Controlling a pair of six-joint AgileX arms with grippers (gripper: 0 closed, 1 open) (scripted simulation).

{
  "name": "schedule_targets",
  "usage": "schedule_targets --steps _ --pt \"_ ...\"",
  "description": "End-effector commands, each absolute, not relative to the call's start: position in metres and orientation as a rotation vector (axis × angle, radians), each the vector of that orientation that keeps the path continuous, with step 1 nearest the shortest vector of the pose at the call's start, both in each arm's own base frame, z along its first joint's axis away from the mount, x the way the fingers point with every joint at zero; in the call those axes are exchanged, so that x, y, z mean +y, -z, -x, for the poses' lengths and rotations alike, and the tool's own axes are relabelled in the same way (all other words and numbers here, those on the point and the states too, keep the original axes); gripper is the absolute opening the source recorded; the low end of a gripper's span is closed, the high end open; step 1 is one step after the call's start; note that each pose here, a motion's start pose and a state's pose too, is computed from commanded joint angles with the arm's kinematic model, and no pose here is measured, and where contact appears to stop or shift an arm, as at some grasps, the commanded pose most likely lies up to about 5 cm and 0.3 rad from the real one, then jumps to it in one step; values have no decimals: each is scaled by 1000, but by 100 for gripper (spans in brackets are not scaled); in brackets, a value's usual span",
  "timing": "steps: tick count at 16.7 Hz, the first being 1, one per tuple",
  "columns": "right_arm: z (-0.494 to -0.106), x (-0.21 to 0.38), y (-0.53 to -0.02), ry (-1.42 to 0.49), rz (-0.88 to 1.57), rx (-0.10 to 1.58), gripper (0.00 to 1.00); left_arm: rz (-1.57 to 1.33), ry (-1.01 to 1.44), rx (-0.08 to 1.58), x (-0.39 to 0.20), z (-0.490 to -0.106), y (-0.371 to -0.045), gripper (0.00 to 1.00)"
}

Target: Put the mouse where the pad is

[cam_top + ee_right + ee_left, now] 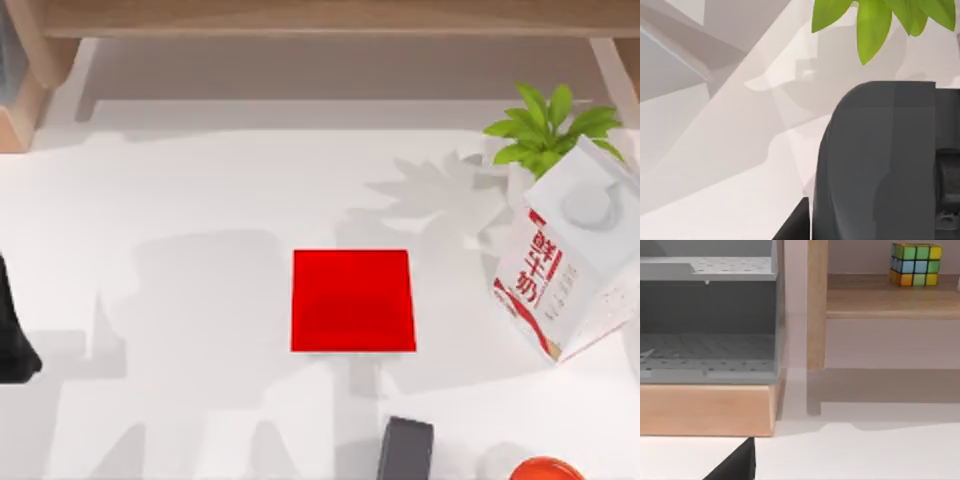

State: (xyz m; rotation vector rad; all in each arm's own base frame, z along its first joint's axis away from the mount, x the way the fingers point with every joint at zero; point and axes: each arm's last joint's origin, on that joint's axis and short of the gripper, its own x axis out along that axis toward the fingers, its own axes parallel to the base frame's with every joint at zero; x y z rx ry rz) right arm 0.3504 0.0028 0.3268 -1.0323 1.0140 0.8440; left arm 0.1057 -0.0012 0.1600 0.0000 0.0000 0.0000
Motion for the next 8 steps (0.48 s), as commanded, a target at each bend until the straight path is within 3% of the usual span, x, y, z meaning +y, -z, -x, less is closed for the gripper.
schedule_targets --steps 8 --pt "-362 120 -354 -563 407 1103 0 0 0 0 -1 -106 -160 100"
